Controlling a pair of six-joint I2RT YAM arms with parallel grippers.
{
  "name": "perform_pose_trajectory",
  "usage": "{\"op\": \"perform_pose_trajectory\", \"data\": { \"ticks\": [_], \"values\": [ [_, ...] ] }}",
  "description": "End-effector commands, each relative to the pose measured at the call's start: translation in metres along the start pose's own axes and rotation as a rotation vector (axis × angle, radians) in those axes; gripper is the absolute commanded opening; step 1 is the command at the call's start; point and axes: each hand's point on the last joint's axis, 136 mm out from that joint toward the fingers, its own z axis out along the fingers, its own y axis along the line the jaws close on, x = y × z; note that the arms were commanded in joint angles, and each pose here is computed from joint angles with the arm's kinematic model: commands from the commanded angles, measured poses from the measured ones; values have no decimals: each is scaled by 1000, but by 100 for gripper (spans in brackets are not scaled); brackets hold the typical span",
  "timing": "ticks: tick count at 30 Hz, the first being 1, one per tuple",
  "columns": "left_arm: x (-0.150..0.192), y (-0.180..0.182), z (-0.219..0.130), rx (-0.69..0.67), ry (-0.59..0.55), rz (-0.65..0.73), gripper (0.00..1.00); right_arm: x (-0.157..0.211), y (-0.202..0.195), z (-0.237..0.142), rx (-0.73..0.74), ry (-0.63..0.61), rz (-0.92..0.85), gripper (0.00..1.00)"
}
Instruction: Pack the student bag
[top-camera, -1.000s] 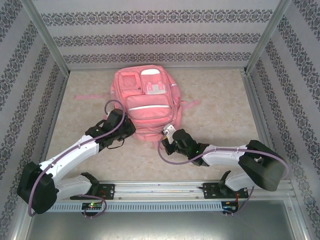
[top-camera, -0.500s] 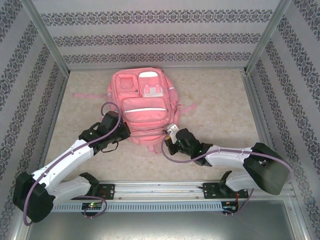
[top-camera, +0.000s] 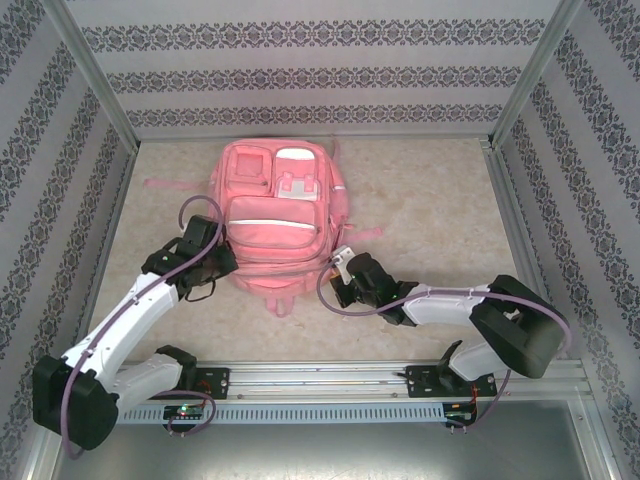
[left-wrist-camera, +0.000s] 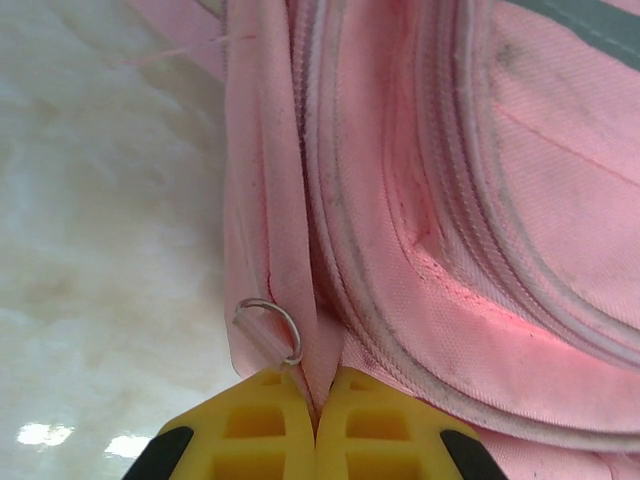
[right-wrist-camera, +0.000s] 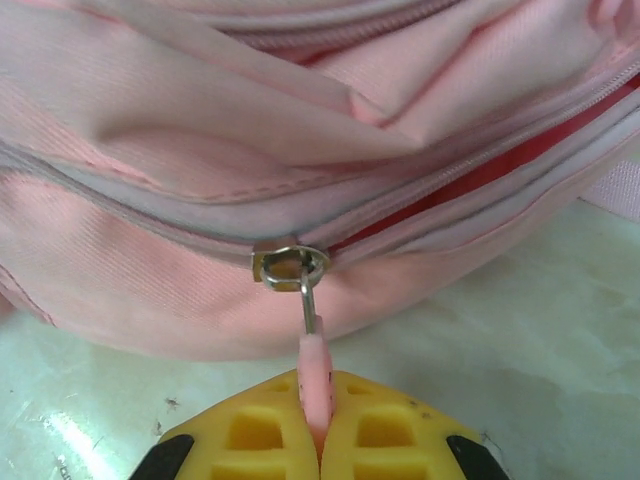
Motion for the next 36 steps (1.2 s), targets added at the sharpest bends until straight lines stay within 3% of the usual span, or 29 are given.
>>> {"op": "perform_pose_trajectory", "data": {
  "ticks": [1, 4, 8, 11, 14, 18, 22, 26, 36],
  "values": [
    [-41, 31, -10, -160, -113, -33, 1, 8, 0, 6, 14, 41, -36, 0],
    [-58, 35, 1, -167, -101, -128, 11, 1, 31, 11, -68, 28, -135, 0],
    [-79, 27, 18, -165, -49, -183, 33, -10, 61, 18, -139, 5, -215, 0],
    [-82, 23, 14, -175, -15, -210, 49, -17, 68, 23, -156, -4, -230, 0],
    [-70, 21, 3, -132, -13, -264, 58, -24, 76, 25, -186, -22, -227, 0],
    [-39, 7, -10, -87, 23, -295, 60, -29, 78, 27, -193, -42, -214, 0],
    [-7, -14, -13, 25, 69, -451, 62, -28, 78, 29, -193, -45, -211, 0],
    [3, -40, -9, 151, 50, -543, 65, -26, 78, 30, -194, -47, -205, 0],
    [47, -71, 7, 123, 138, -527, 62, -27, 69, 25, -146, -64, -212, 0]
  ]
}}
